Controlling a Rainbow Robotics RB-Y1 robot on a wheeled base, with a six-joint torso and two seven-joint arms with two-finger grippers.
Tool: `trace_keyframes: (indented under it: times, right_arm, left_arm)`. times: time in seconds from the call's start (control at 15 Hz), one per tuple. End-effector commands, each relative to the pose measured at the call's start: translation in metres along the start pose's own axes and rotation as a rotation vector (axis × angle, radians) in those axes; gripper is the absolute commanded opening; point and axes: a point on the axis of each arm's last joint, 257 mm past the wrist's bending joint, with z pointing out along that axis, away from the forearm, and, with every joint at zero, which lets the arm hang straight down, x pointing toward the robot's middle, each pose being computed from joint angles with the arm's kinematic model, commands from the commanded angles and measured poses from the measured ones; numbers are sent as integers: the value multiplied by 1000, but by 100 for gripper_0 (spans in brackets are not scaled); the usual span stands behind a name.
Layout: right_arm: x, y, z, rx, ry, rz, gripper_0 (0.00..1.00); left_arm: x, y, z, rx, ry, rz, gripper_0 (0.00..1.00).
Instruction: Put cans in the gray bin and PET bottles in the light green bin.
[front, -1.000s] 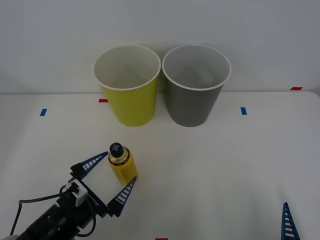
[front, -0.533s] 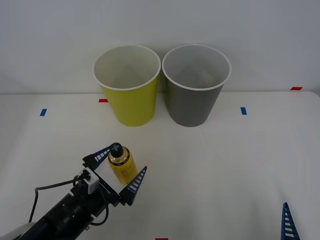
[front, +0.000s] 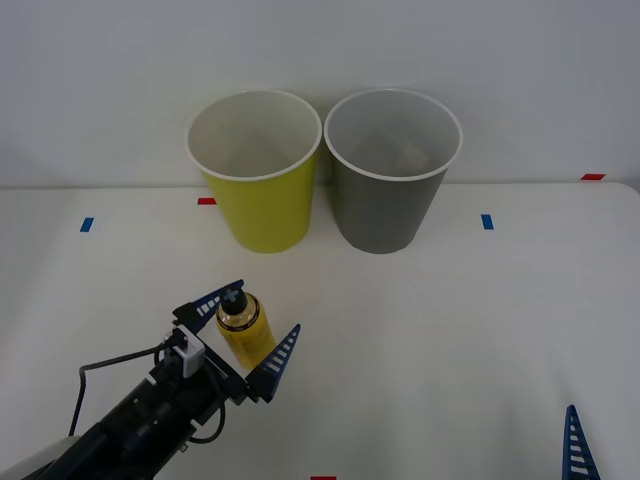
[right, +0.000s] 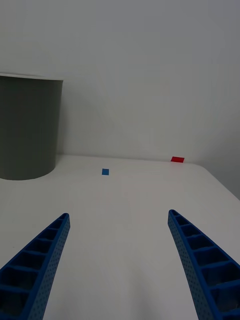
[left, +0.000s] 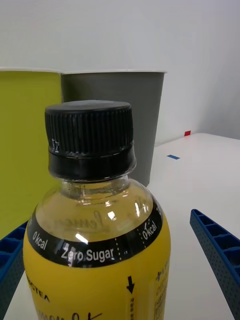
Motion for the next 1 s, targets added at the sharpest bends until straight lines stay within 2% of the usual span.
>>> trace_keyframes:
  times: [0.07,0.13,0.2,0.27,0.33,0.4,0.47,1.0]
  right_arm:
    - [0,0,0,0,0,0,64]
    - [0,0,0,0,0,0,65]
    - [0,0,0,0,0,0,64]
    - [0,0,0,0,0,0,64]
    - [0,0,0,0,0,0,65]
    - [0,0,0,0,0,0,65]
    - [0,0,0,0,0,0,64]
    - [0,0,0,0,0,0,64]
  left_arm:
    - [-1,0,1,-2,-3,-7,100]
    - [-1,0,1,-3,-3,-10,100]
    - [-1,0,2,-5,-4,-14,95]
    - [-1,-1,1,-5,-3,-19,71]
    - [-1,-1,2,-5,-5,-21,41]
    - [-1,-1,2,-5,-5,-21,5]
    - [-1,-1,2,-6,-5,-22,0]
    - [3,-9,3,0,13,-35,0]
